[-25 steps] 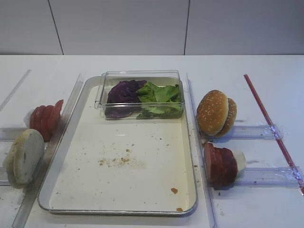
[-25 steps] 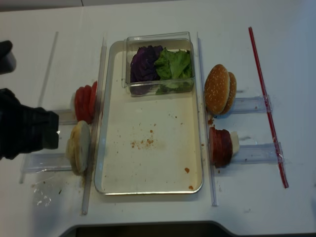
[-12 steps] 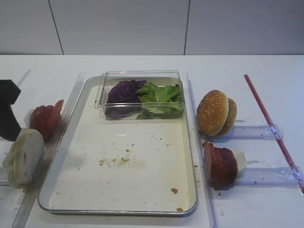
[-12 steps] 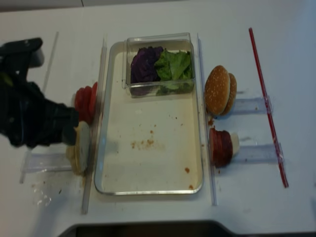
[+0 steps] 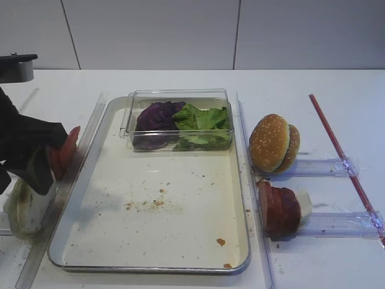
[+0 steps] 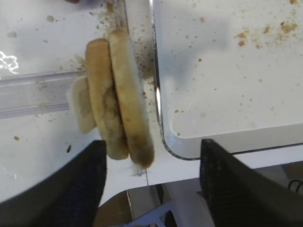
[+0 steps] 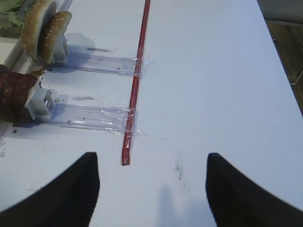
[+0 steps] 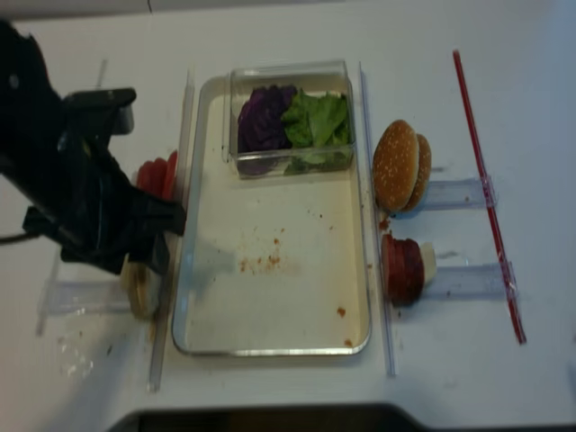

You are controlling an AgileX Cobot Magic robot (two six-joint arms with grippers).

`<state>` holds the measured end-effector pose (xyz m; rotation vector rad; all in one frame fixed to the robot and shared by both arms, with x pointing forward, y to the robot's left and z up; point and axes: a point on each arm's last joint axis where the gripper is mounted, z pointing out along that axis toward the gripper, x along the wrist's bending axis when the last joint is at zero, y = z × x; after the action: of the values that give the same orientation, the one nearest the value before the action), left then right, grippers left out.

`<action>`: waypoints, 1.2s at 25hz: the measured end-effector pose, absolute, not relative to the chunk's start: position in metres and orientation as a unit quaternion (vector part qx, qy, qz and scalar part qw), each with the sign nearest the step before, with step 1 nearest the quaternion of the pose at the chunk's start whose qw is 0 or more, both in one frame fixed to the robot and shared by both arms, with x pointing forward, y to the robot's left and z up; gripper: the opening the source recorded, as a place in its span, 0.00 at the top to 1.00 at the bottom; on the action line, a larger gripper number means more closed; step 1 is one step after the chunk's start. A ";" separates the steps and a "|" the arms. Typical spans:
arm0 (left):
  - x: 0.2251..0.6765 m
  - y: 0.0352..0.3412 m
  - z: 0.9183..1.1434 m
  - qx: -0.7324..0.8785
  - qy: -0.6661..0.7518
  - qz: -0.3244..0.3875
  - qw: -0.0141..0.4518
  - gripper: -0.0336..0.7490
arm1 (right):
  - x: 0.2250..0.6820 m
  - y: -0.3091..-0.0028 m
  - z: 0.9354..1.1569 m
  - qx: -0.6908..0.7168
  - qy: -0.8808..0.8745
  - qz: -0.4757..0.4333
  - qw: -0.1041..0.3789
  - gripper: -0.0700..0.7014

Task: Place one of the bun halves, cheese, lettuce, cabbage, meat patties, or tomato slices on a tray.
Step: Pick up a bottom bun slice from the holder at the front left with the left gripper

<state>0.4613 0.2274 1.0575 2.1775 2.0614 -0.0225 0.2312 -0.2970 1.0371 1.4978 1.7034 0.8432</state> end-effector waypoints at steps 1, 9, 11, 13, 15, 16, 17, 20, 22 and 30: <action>0.462 0.226 1.058 0.725 0.685 -0.007 0.072 0.43 | 0.231 -0.297 1.037 0.579 0.659 0.326 0.353 0.25; 0.475 0.216 1.061 0.727 0.683 -0.005 0.076 0.47 | 0.231 -0.297 1.037 0.579 0.659 0.326 0.353 0.25; 0.479 0.216 1.059 0.724 0.687 0.000 0.069 0.47 | 0.231 -0.297 1.037 0.579 0.659 0.326 0.353 0.25; 0.480 0.217 1.057 0.720 0.690 0.002 0.064 0.47 | 0.231 -0.297 1.037 0.579 0.659 0.326 0.353 0.25; 0.481 0.216 1.055 0.719 0.692 -0.001 0.060 0.47 | 0.231 -0.297 1.037 0.579 0.659 0.326 0.353 0.25; 0.482 0.216 1.053 0.718 0.693 -0.002 0.058 0.47 | 0.231 -0.297 1.037 0.579 0.659 0.326 0.353 0.25; 0.482 0.216 1.053 0.718 0.693 -0.002 0.058 0.47 | 0.231 -0.297 1.037 0.579 0.659 0.326 0.353 0.25; 0.484 0.215 1.050 0.717 0.695 -0.004 0.053 0.47 | 0.231 -0.297 1.037 0.579 0.659 0.326 0.353 0.25; 0.484 0.215 1.050 0.716 0.696 -0.005 0.053 0.47 | 0.231 -0.297 1.037 0.579 0.659 0.326 0.353 0.25; 0.488 0.214 1.044 0.715 0.698 -0.011 0.042 0.47 | 0.231 -0.297 1.037 0.579 0.659 0.326 0.353 0.25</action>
<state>0.4878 0.2138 1.0435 2.1873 2.1348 -0.0344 0.2312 -0.2970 1.0371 1.4978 1.7034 0.8432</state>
